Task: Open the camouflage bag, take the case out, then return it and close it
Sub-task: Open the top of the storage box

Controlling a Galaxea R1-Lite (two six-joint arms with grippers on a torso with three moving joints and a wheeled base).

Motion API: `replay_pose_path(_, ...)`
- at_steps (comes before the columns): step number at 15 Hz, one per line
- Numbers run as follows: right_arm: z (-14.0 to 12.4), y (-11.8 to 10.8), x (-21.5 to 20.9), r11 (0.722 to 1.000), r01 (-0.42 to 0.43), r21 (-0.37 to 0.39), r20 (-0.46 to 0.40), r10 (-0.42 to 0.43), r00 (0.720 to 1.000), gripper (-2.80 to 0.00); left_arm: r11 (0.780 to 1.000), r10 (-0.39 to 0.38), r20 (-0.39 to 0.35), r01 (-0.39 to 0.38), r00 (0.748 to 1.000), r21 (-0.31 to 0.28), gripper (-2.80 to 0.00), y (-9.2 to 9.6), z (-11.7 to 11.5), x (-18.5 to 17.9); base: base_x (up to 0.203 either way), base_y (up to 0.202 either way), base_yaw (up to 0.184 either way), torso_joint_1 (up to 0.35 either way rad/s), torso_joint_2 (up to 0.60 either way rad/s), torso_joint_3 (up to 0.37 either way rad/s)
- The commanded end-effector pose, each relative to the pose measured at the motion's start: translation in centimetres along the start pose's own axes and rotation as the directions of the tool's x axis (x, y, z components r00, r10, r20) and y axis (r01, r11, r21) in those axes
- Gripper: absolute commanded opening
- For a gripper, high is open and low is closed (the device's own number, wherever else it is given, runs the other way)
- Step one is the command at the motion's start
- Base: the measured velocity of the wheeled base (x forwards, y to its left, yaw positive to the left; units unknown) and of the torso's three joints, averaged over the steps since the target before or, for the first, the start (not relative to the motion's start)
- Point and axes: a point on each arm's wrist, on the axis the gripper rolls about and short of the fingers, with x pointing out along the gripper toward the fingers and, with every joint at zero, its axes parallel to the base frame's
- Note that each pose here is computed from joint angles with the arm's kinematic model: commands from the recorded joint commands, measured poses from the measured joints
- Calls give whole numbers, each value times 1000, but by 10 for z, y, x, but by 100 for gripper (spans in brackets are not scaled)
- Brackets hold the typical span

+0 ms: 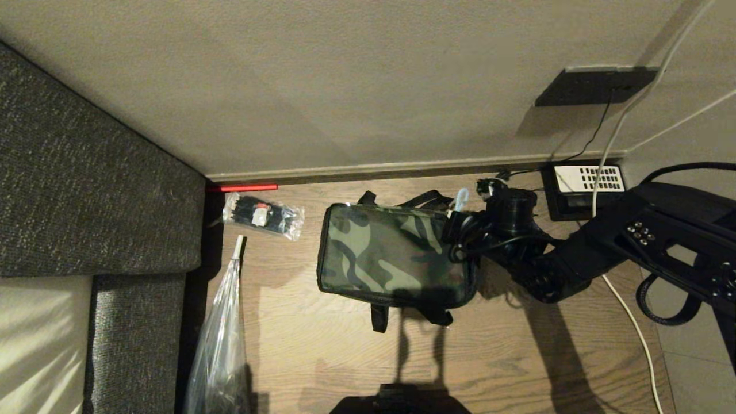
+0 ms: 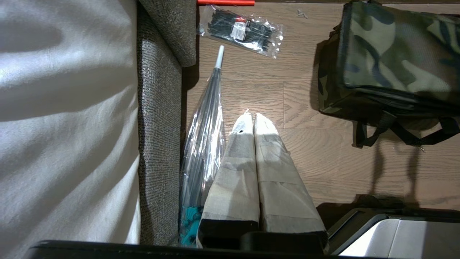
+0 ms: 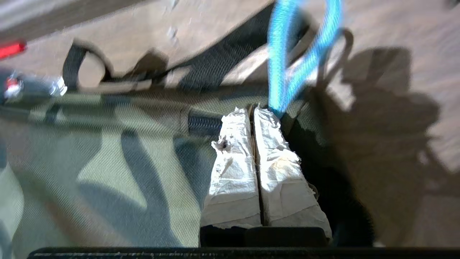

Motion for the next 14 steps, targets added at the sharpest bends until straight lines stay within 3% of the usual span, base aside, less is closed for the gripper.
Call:
replay_pose_path(1, 19, -5, -3, 1000, -2, -1, 83, 2, 997, -280, 1000, 0, -1, 0, 1000, -1, -280, 0, 0, 0, 0, 0, 0, 0, 0, 0)
replay_pose_path(9, 31, -19, -14, 999, 27, -40, 118, -22, 993, -280, 1000, 0, 0, 0, 1000, -1, -280, 0, 0, 0, 0, 0, 0, 0, 0, 0)
replay_pose_path(14, 24, -4, -6, 999, -18, -44, 133, 23, 991, -280, 1000, 0, -1, 0, 1000, -1, -280, 0, 0, 0, 0, 0, 0, 0, 0, 0)
